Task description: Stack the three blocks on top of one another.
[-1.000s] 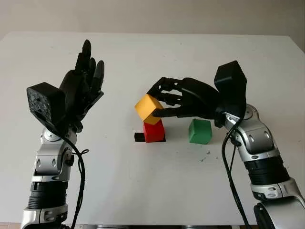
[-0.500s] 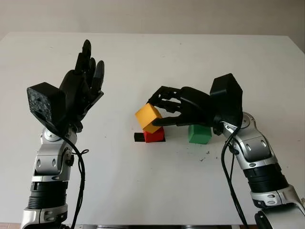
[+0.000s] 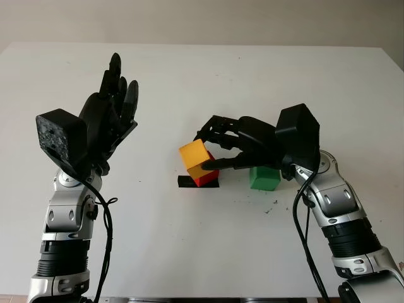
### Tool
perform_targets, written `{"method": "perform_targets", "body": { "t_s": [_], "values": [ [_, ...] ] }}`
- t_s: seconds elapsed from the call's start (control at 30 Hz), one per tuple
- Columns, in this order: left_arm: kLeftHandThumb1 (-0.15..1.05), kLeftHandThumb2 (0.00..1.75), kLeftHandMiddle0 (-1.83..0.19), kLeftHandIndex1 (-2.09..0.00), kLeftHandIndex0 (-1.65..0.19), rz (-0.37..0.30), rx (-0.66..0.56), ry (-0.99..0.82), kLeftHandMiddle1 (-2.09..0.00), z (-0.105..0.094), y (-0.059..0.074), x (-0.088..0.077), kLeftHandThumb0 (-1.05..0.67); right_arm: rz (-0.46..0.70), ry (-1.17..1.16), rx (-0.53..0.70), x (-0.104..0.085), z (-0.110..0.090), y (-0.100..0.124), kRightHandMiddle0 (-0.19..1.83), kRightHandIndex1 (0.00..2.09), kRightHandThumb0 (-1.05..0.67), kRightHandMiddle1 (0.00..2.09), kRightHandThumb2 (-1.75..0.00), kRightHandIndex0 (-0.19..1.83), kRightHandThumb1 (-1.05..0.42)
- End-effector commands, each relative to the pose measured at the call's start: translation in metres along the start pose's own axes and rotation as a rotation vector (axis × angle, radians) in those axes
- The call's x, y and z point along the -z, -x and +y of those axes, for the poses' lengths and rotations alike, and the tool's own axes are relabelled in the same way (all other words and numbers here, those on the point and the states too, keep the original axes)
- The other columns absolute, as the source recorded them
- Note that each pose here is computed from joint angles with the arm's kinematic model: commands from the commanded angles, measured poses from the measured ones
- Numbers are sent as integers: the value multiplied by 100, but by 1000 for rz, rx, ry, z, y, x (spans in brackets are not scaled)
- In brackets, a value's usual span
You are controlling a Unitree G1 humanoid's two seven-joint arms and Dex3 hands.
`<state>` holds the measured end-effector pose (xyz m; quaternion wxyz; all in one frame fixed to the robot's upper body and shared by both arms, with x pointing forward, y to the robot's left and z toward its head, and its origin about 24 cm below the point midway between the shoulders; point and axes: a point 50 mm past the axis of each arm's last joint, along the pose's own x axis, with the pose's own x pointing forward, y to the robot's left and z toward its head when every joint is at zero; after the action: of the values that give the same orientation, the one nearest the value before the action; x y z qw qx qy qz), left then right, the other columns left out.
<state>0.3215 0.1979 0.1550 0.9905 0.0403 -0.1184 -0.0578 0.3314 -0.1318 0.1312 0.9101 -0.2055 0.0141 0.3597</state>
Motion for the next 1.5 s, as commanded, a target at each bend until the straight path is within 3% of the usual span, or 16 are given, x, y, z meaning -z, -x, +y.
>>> {"method": "perform_targets", "body": {
  "t_s": [0.0,0.8,1.07,1.47],
  "values": [
    [105,63,19,0,19,2,-3,-2,0,2,2,1,-70,-14,19,19,-1,-5,4,27,5,-47,157,-6,18,-96],
    [105,63,19,0,19,2,0,-4,0,2,3,1,-71,-43,55,42,-8,-20,4,20,6,-47,159,-5,18,-99],
    [105,64,19,0,19,3,0,-4,0,2,3,1,-70,-6,83,-9,-8,-19,3,14,4,-51,115,-5,13,-95],
    [105,64,19,0,19,-3,0,-8,0,2,4,1,-70,19,125,-32,-8,-18,3,7,3,-59,99,-5,7,-92]
  ]
}}
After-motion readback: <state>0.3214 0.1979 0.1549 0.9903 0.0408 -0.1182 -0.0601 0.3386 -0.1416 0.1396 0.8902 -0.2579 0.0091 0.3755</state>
